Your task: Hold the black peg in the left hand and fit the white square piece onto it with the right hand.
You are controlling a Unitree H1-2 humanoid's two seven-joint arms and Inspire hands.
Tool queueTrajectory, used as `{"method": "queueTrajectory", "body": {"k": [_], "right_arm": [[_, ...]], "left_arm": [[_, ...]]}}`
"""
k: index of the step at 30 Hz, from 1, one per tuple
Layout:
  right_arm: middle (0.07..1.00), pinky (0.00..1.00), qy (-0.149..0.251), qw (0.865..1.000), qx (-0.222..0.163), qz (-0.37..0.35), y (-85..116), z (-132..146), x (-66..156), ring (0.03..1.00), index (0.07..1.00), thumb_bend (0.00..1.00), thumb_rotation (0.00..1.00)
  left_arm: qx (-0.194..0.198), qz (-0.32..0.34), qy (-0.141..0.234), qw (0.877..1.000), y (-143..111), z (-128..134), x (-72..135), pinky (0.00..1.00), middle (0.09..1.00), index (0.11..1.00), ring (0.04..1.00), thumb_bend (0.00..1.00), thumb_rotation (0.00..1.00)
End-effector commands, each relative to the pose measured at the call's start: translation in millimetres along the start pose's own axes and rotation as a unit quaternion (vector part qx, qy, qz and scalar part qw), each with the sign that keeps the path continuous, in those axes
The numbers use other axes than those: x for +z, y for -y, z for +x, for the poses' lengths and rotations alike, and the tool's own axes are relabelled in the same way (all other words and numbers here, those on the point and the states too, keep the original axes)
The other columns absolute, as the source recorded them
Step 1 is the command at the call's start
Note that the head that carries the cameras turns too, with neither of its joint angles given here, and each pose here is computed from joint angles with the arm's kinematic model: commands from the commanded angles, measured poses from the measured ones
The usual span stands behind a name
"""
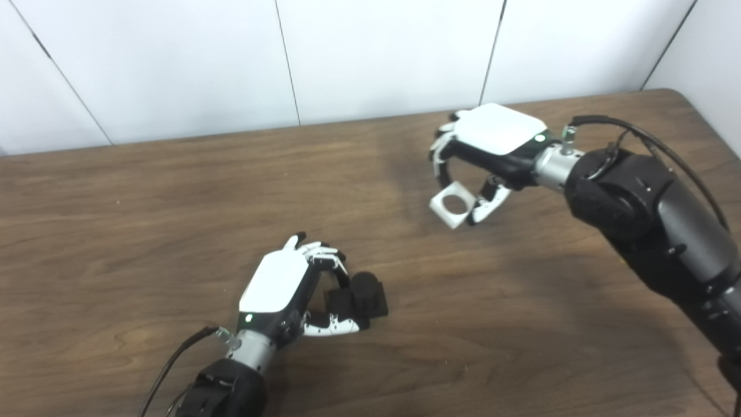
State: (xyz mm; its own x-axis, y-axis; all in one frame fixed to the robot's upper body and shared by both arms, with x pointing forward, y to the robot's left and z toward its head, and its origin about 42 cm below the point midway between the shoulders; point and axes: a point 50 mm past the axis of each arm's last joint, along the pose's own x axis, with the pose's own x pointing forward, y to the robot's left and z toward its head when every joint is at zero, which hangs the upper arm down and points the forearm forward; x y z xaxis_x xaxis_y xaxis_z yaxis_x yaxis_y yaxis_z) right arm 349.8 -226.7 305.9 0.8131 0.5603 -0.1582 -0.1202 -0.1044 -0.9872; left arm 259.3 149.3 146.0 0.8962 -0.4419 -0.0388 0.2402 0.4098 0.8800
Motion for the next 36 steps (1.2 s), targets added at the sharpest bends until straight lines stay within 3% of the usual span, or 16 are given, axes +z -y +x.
{"method": "queueTrajectory", "body": {"k": [1, 17, 25, 36], "right_arm": [[0.775, 0.98, 0.010, 1.000, -0.025, -0.014, 18, -5, 8, 0.895, 0.485, 0.52, 0.14], [0.789, 1.00, 0.110, 0.993, -0.028, 0.014, 31, -7, 83, 0.926, 0.486, 0.52, 0.14], [0.794, 1.00, 0.125, 0.992, -0.023, 0.022, 34, -7, 94, 0.936, 0.486, 0.52, 0.14], [0.792, 1.00, 0.129, 0.991, -0.006, 0.026, 23, -1, 97, 0.929, 0.486, 0.52, 0.13]], "left_arm": [[-0.037, -0.003, -0.006, 0.999, 14, 1, -1, 1.00, 0.761, 0.484, 0.849, 0.52, 0.05], [-0.039, -0.003, -0.009, 0.999, 14, 3, 0, 1.00, 0.761, 0.484, 0.850, 0.52, 0.05], [-0.040, 0.002, -0.006, 0.999, 16, 4, 2, 0.99, 0.761, 0.484, 0.846, 0.52, 0.05], [-0.039, 0.010, -0.005, 0.999, 17, 3, 5, 0.98, 0.764, 0.485, 0.843, 0.52, 0.06]]}}
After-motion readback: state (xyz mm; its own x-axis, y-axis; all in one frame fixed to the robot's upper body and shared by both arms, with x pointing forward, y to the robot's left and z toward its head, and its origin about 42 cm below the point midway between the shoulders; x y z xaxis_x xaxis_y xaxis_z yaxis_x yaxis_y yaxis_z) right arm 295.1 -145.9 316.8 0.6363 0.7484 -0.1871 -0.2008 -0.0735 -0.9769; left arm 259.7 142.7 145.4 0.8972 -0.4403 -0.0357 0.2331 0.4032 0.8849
